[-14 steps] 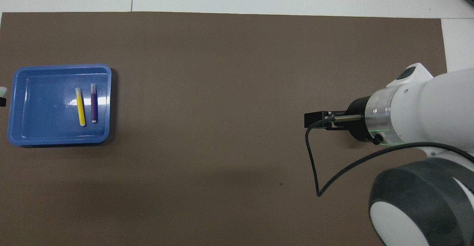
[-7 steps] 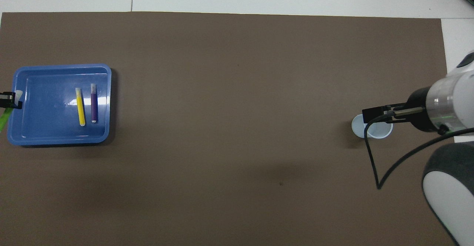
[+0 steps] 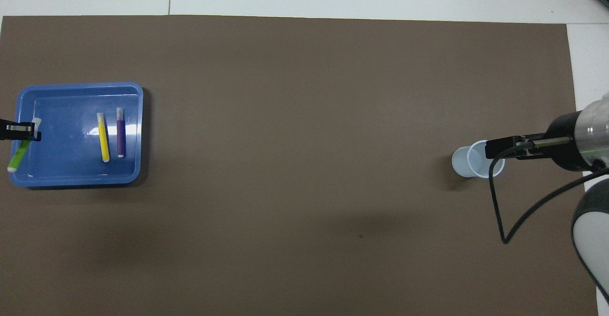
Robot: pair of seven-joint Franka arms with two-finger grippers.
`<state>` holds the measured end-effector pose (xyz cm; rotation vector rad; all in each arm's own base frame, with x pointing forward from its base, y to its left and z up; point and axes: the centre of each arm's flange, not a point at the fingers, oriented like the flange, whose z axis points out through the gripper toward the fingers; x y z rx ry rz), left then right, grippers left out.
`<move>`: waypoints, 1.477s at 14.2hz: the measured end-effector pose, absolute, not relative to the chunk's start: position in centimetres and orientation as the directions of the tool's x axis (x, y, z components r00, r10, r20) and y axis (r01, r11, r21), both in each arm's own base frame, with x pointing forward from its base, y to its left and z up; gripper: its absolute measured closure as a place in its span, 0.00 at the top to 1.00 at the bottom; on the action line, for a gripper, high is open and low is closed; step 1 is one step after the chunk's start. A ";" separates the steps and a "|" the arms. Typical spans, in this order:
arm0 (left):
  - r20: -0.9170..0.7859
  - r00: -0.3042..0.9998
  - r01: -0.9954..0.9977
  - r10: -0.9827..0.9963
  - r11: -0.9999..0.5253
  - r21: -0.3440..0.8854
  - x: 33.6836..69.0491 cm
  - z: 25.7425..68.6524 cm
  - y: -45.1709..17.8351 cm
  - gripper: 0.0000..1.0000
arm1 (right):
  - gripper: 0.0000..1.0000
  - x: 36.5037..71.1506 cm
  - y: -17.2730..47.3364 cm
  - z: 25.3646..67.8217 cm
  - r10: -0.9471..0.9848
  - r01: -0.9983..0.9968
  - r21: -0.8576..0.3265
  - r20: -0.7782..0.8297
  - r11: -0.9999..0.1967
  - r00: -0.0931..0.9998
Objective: Right arm passes pens to left for tray arrangement
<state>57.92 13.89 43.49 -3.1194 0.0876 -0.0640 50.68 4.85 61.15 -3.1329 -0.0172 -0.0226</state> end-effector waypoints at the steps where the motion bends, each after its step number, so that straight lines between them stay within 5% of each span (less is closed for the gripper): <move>1: 0.048 0.997 -0.055 -0.056 -0.998 -0.018 58.1 42.6 14.0 0.19 | 1.00 50.5 4.5 60.9 0.004 0.004 -0.008 -0.005 -1.000 1.000; 11: 0.105 0.992 -0.069 -0.067 -0.998 0.010 60.8 33.8 15.0 0.19 | 1.00 51.0 2.0 60.6 -0.008 -0.008 -0.014 -0.027 -1.000 1.000; 21: 0.146 0.987 -0.070 -0.065 -0.997 0.029 61.9 30.5 14.2 0.19 | 1.00 52.0 2.0 60.6 -0.003 -0.004 -0.015 -0.025 -1.000 1.000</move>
